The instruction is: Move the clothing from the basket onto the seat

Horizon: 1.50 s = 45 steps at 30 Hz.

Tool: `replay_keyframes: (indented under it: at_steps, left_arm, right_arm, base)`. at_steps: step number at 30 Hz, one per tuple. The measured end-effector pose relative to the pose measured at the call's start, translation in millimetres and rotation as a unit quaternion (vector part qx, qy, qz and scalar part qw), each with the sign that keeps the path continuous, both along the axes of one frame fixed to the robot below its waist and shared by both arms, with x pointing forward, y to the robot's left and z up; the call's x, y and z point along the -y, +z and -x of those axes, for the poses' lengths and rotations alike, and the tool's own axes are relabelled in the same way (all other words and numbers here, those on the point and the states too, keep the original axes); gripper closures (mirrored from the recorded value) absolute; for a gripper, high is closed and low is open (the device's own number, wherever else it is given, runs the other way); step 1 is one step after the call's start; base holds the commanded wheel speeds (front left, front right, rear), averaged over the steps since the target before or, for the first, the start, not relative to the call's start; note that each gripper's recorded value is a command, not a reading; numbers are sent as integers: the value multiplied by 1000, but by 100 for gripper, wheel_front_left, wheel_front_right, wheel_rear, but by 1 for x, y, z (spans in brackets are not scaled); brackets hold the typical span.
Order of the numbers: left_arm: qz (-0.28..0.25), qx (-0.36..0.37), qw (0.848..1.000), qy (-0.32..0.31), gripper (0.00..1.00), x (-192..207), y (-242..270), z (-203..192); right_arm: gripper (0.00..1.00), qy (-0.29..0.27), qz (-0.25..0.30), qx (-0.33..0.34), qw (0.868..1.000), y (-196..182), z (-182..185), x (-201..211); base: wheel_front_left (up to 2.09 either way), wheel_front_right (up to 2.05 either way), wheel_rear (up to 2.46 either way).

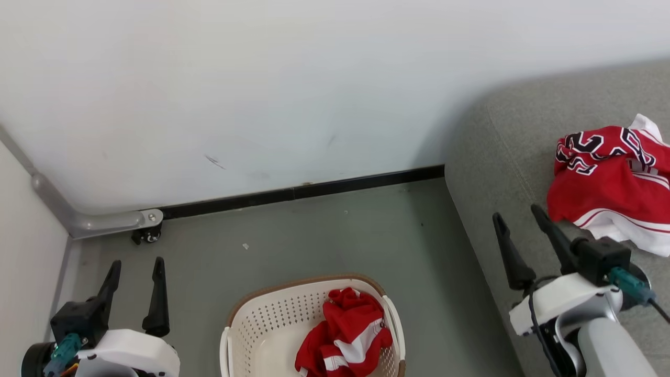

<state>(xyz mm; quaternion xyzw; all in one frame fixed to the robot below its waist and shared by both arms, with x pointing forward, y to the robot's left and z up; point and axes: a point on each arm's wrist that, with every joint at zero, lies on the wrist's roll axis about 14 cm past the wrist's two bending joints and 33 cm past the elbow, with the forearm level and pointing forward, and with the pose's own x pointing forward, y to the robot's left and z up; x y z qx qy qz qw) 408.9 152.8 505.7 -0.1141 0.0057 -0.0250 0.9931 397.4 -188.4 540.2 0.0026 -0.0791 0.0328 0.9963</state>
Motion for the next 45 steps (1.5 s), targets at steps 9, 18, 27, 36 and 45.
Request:
replay_keyframes:
  at_steps: [9, 18, 27, 36, 45]
  left_arm:
    - [8, 10, 1000, 18, 0, -10, 7, 23]
    - [10, 15, 999, 30, 0, -18, 11, 40]
    - [13, 20, 999, 41, 0, -25, 14, 48]
    - [12, 17, 999, 41, 0, -27, 13, 51]
    - [10, 23, 999, 38, 0, -27, 17, 50]
  right_arm:
    - [0, 16, -11, -12, 1000, -11, 24, -16]
    - [0, 23, -15, -8, 1000, -11, 40, -22]
    - [0, 27, -14, -11, 999, -13, 49, -27]
    - [0, 31, -27, -13, 999, -13, 52, -30]
    - [0, 30, -36, -10, 999, -10, 54, -29]
  base:
    - [0, 0, 0]
    - [0, 0, 0]
    - [0, 0, 0]
    - [0, 0, 0]
    - [0, 0, 0]
